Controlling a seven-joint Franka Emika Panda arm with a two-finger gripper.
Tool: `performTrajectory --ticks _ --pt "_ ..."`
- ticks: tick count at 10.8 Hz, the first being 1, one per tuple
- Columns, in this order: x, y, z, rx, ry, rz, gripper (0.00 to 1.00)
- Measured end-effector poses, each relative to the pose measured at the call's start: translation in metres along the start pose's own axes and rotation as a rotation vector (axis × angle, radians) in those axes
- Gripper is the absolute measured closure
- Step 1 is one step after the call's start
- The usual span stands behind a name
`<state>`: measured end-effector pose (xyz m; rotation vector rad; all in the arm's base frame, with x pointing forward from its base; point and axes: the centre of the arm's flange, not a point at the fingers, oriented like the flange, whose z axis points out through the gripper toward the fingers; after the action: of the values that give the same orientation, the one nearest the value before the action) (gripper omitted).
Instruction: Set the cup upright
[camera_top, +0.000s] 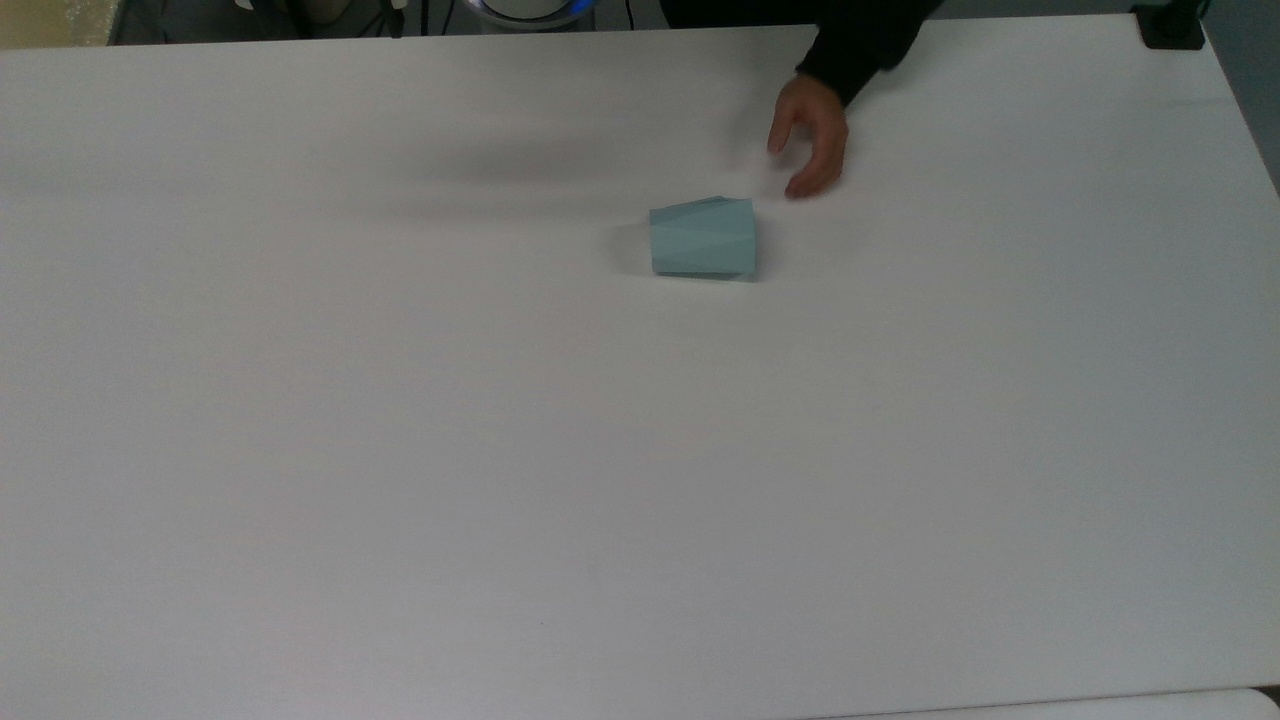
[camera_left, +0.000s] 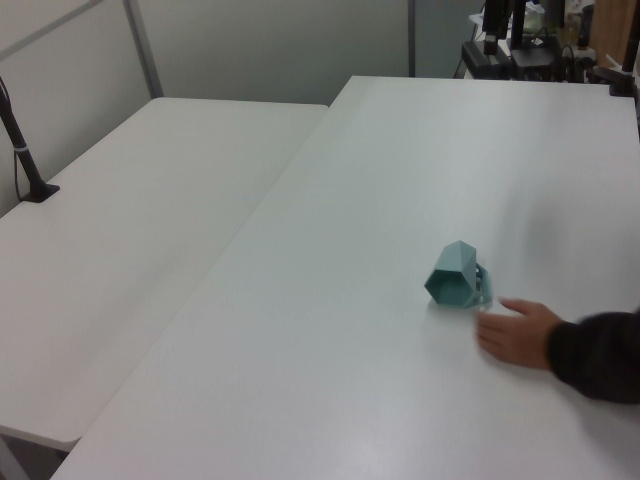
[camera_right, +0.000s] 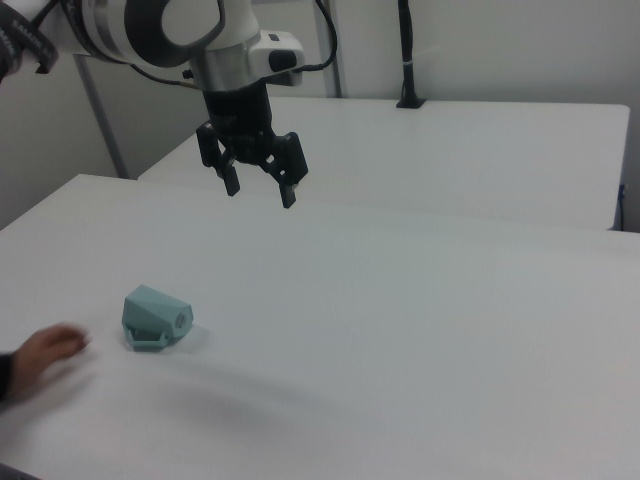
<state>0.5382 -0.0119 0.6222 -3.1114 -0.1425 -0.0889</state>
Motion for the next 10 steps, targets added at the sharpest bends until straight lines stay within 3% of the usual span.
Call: performTrajectory --ticks 10 --pt "-0.002 -0.004 -0.002 0.000 0.000 0.005 0.00"
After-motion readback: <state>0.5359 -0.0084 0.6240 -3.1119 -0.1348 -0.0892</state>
